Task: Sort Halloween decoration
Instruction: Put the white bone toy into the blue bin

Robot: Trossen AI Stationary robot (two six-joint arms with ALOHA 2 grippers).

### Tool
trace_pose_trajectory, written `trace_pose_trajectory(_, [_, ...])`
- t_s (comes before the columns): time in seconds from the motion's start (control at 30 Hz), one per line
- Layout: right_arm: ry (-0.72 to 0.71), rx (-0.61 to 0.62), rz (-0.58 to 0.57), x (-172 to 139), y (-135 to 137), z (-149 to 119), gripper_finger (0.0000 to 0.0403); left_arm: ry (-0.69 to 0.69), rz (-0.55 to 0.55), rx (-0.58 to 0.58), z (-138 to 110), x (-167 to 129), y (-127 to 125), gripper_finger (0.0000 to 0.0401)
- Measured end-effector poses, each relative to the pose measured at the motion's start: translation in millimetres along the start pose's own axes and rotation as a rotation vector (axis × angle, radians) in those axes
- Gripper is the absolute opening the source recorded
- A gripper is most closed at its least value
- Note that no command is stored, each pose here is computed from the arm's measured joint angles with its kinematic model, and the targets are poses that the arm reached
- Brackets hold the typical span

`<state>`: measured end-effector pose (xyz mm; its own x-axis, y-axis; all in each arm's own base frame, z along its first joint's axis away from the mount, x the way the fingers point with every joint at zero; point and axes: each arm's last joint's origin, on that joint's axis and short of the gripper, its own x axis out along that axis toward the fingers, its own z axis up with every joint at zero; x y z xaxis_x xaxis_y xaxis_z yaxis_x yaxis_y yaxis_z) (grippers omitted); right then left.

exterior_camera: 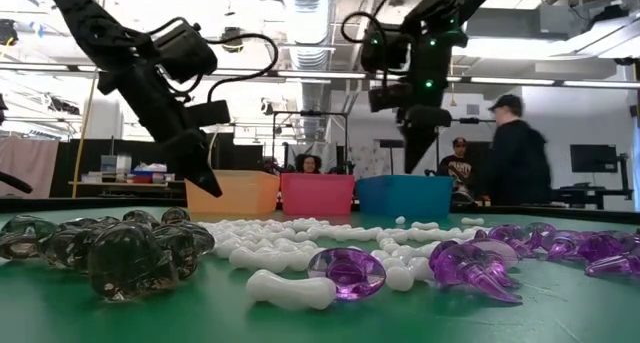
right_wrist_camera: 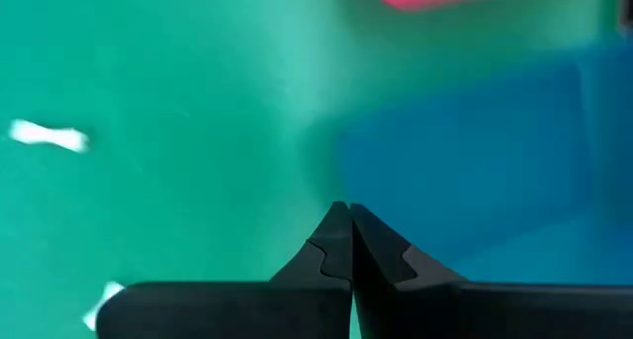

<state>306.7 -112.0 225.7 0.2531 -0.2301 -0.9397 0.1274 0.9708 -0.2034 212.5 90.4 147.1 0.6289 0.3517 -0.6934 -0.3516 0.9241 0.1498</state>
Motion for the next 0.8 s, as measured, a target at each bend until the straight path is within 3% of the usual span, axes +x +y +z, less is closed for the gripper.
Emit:
trace_pose_trajectory(0.33, [0.14, 0.066, 0.007, -25.0, -1.8, -24.3, 0.002, -0.044, 0.04, -0.042, 0.3, 10.8, 20.0, 0.0])
trace_pose_trajectory(0.7, [0.27, 0.209, -0.135, -24.3, -49.3, -50.3, 0.0021, -0.041, 0.039, -0.061, -1.6, 13.2, 25.6, 0.0])
trace_pose_trajectory(0.8, [0.297, 0.239, -0.138, -24.0, -59.8, -57.4, 0.0021, -0.049, -0.014, -0.104, -1.0, 13.2, 22.5, 0.0])
